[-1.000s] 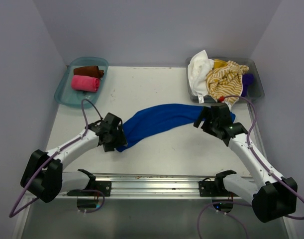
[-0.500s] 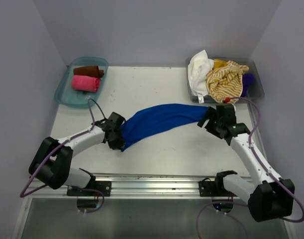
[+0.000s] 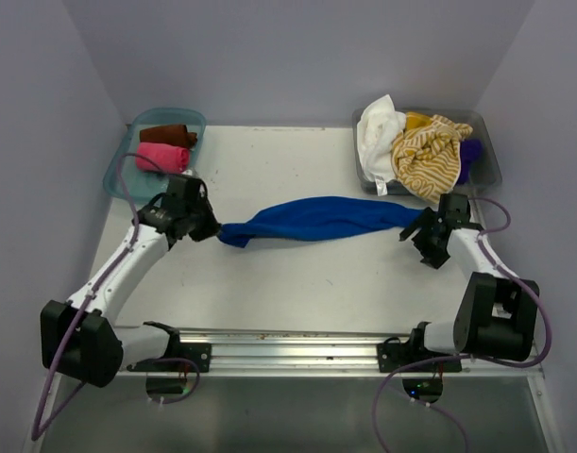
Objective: Roll the towels
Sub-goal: Flatten the towel
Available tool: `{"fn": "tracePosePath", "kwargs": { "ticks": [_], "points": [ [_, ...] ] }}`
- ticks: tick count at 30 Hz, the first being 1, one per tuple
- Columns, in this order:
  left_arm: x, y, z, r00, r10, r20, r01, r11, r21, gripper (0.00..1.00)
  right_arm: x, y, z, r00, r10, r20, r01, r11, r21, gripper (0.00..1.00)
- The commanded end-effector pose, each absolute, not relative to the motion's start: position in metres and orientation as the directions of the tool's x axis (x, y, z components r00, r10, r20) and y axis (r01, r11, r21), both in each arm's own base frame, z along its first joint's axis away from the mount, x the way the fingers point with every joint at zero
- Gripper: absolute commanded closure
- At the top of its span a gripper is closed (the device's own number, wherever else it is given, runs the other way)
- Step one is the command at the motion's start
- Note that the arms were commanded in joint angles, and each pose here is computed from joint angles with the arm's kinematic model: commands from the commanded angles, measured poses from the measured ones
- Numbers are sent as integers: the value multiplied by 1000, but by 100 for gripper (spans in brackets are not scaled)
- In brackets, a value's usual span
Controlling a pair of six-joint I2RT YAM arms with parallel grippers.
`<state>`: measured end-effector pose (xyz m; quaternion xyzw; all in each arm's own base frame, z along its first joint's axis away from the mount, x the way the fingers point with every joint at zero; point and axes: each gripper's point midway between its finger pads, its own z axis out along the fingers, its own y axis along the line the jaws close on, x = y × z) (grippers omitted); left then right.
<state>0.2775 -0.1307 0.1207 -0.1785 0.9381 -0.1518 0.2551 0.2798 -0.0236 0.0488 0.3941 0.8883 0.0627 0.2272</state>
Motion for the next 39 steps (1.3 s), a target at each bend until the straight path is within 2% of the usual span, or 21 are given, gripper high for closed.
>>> {"fn": "tracePosePath", "kwargs": {
  "ticks": [1, 5, 8, 15, 17, 23, 25, 26, 28, 29, 30, 31, 36, 39],
  "points": [
    [291, -98, 174, -749, -433, -501, -225, 878, -423, 100, 313, -22, 69, -576, 708, -408, 605, 706, 369, 17],
    [306, -76, 228, -672, -445, -592, -203, 880, -430, 100, 315, -19, 64, -583, 708, -399, 594, 706, 385, 16],
    [310, -62, 248, -641, -447, -624, -208, 884, -420, 100, 319, -16, 63, -581, 711, -395, 584, 703, 406, 16],
    [316, -60, 257, -631, -466, -620, -191, 868, -458, 100, 321, 5, 52, -619, 712, -333, 539, 693, 479, 21],
    [316, -62, 252, -639, -472, -608, -197, 864, -464, 100, 323, 15, 50, -632, 701, -329, 519, 699, 493, 24],
    [316, -64, 253, -640, -477, -603, -194, 859, -473, 100, 330, 54, 40, -694, 638, -333, 451, 746, 490, 22],
    [316, -63, 255, -637, -476, -606, -194, 860, -471, 100, 337, 58, 36, -693, 640, -334, 448, 744, 495, 25],
    [316, -62, 254, -638, -475, -607, -197, 862, -467, 100, 340, 58, 33, -691, 642, -332, 452, 742, 495, 28],
    [317, -60, 257, -631, -471, -617, -199, 866, -458, 100, 350, 55, 32, -683, 643, -346, 453, 745, 490, 49],
    [317, -59, 258, -629, -470, -620, -199, 868, -456, 100, 353, 55, 33, -682, 641, -352, 451, 748, 487, 64],
    [317, -58, 258, -629, -465, -623, -199, 871, -449, 100, 362, 54, 45, -675, 634, -377, 432, 754, 495, 92],
    [318, -57, 261, -624, -463, -629, -197, 873, -447, 100, 361, 53, 51, -679, 630, -378, 433, 758, 487, 100],
    [320, -46, 277, -594, -446, -670, -200, 888, -413, 100, 366, 42, 142, -601, 589, -540, 340, 800, 494, 100],
    [324, -29, 300, -544, -443, -713, -213, 894, -393, 100, 344, 33, 208, -552, 548, -629, 293, 833, 469, 100]
  ]
}}
